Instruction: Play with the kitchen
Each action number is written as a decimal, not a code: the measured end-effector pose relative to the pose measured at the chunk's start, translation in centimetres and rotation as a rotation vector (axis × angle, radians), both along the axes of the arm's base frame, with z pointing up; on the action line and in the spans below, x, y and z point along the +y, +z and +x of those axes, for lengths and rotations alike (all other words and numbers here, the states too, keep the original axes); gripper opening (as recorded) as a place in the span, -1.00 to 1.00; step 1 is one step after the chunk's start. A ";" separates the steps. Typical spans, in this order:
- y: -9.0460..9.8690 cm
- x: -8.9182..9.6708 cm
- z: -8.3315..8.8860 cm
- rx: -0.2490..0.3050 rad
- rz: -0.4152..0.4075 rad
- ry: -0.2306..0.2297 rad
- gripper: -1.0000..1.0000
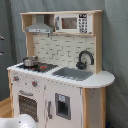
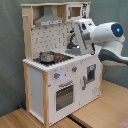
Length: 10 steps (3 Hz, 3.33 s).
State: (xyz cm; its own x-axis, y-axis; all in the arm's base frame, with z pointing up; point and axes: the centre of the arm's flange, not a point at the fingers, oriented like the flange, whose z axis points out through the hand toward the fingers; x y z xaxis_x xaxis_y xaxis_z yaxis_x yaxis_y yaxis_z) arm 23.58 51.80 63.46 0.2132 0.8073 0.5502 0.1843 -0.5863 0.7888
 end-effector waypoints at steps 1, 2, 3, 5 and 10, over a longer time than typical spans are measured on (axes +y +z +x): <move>0.7 0.3 0.9 0.087 0.060 0.030 1.00; 1.7 -0.6 2.6 0.180 0.120 0.030 1.00; 1.6 -2.0 5.1 0.284 0.174 0.021 1.00; -0.2 -4.5 10.7 0.477 0.252 -0.004 1.00; -3.0 -5.1 17.4 0.790 0.323 -0.067 1.00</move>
